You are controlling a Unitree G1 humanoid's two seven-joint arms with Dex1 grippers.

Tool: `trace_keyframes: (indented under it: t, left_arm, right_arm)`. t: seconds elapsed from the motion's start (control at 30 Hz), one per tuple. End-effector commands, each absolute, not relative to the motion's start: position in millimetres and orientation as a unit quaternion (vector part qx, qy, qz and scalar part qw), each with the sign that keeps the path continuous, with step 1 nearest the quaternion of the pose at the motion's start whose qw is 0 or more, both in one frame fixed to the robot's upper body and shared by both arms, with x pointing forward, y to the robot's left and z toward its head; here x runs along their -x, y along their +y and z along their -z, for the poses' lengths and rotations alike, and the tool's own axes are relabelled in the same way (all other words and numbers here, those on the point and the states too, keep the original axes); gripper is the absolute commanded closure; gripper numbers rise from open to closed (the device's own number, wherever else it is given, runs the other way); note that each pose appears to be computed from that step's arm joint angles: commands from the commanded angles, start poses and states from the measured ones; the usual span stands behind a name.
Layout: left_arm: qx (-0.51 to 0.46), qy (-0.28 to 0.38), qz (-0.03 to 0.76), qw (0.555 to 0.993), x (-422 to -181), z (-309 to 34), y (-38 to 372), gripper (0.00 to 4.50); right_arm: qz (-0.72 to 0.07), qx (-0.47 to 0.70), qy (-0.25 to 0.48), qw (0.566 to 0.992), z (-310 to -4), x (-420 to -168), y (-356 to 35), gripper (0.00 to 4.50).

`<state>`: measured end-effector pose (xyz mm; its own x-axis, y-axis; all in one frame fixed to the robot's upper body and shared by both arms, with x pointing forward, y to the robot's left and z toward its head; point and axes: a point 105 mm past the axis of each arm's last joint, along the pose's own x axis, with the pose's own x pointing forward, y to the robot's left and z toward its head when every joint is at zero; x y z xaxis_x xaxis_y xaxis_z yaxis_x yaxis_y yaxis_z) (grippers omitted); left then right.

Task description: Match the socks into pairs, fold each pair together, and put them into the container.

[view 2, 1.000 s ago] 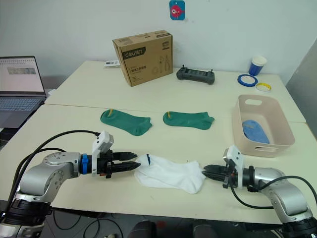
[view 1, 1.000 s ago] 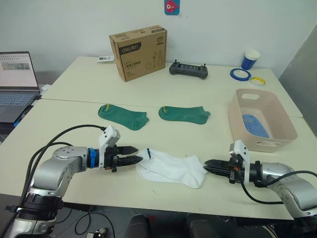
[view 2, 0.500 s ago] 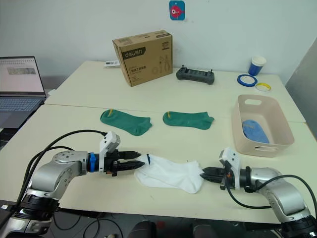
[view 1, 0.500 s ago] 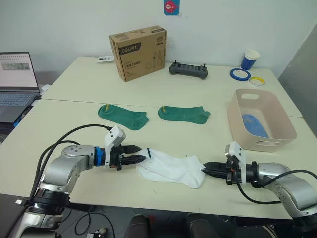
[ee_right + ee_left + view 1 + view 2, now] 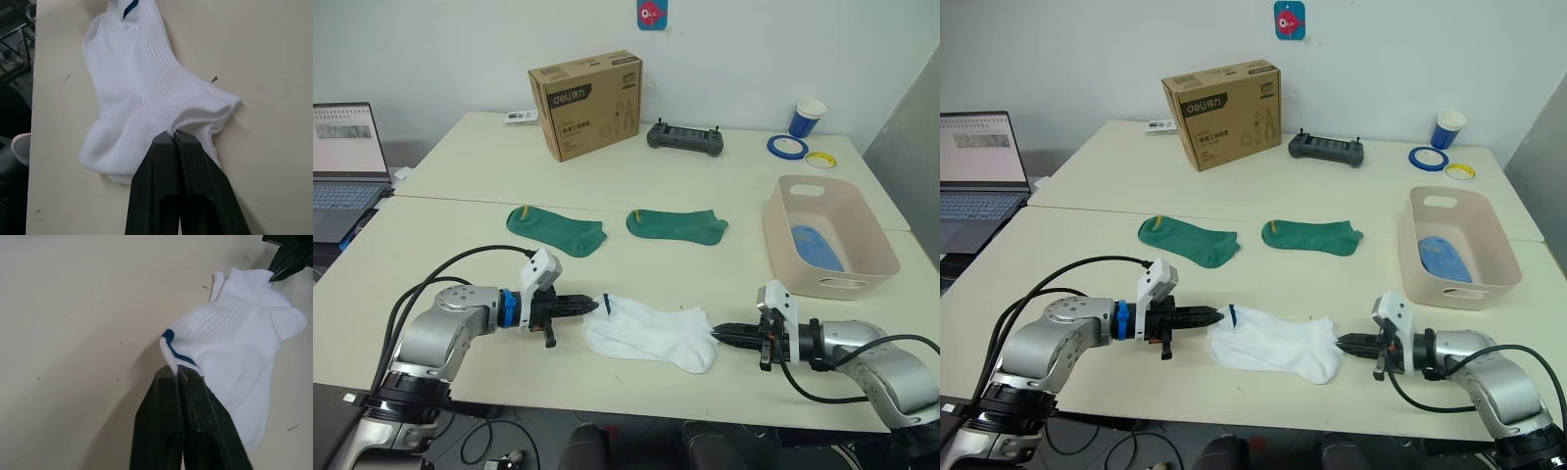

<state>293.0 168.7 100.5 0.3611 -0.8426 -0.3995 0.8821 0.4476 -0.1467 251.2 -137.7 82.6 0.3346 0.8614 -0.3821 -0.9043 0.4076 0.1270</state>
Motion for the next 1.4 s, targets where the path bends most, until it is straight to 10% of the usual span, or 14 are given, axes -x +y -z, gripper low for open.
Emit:
trace_keyframes:
  t: [0.03,0.57,1.4]
  left_arm:
    - [-0.057,0.203,0.524,0.825,-292.1,-107.2,170.9,4.46]
    - [0.050,0.269,0.514,0.813,-250.0,-112.8,173.5,4.46]
    - [0.006,0.264,0.505,0.822,-265.2,-101.8,172.7,4.46]
  right_arm:
    - [-0.555,0.059,0.184,0.809,-88.5,-249.0,-137.0,4.50]
    - [-0.574,0.057,0.178,0.798,-110.0,-266.5,-137.8,4.50]
    - [-0.579,0.078,0.197,0.787,-97.8,-271.0,-137.6,4.50]
